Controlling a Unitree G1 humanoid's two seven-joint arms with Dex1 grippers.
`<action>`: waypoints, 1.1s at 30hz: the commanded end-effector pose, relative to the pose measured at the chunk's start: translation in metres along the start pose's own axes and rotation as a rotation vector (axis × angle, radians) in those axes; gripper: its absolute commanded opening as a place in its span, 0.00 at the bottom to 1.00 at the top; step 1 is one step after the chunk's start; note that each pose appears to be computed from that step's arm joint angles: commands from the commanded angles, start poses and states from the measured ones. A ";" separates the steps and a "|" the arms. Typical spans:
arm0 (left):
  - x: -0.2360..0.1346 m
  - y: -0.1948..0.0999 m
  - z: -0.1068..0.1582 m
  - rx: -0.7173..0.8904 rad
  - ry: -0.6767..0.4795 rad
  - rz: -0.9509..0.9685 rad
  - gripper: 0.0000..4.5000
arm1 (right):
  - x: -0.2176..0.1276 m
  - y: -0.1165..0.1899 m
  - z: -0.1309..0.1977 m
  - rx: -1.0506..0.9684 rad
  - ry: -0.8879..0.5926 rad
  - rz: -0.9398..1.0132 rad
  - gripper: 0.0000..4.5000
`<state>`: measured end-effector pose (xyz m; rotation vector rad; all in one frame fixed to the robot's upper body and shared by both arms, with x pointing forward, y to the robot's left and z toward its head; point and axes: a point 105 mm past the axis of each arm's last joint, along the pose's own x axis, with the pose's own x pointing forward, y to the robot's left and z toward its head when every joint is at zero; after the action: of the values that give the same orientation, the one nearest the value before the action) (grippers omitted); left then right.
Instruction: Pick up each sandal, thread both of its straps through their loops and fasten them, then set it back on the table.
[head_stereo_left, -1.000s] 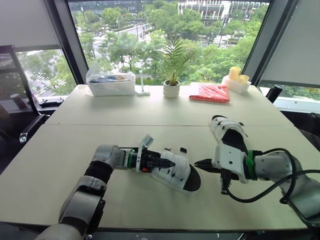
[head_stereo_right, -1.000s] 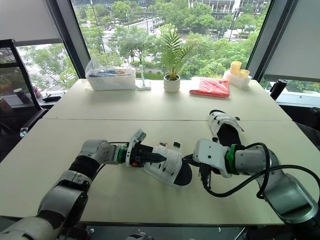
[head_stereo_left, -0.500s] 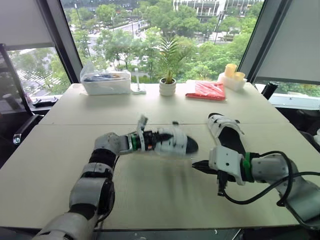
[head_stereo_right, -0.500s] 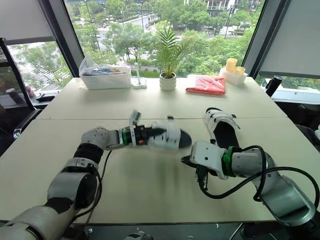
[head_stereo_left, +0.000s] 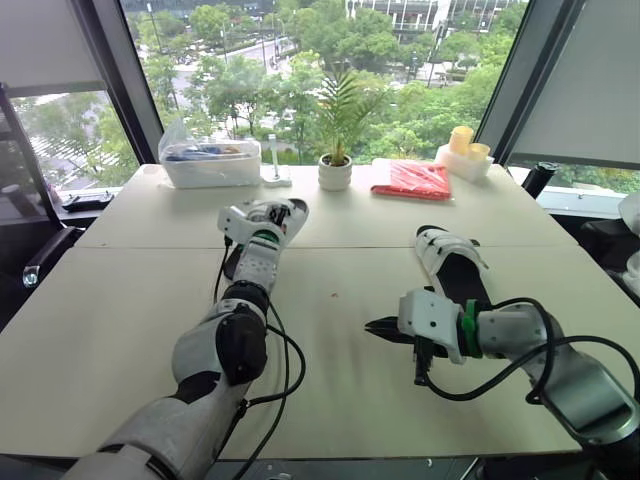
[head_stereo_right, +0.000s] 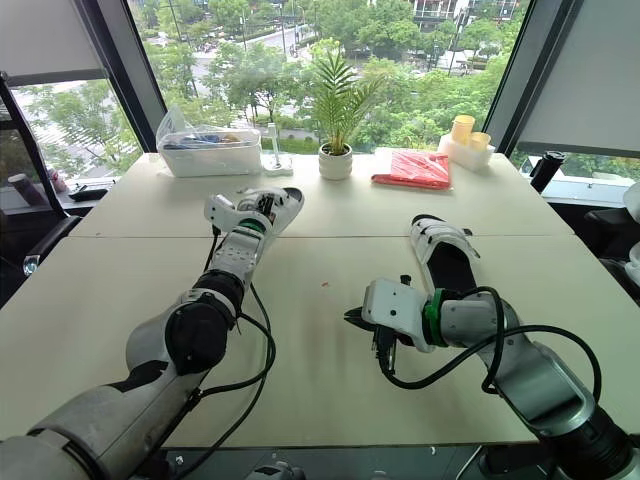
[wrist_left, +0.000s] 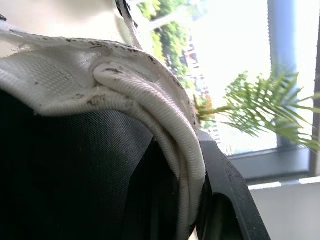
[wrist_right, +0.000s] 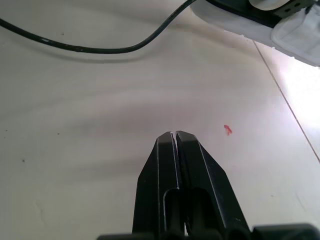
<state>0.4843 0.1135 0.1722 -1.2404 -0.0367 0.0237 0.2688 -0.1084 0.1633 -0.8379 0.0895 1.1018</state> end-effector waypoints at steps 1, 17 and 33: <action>0.001 -0.011 0.006 0.000 -0.044 -0.020 0.01 | -0.004 -0.007 0.009 -0.040 -0.020 -0.032 0.00; -0.006 0.009 -0.019 0.292 0.082 -0.054 0.98 | 0.003 -0.005 0.007 -0.031 -0.027 -0.043 0.00; -0.114 0.032 0.003 0.931 0.244 -0.404 0.98 | 0.002 -0.026 -0.001 -0.035 -0.034 -0.055 0.00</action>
<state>0.3819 0.1299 0.1197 -0.3420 0.0013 -0.3297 0.2863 -0.1090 0.1586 -0.8197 0.0798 1.0932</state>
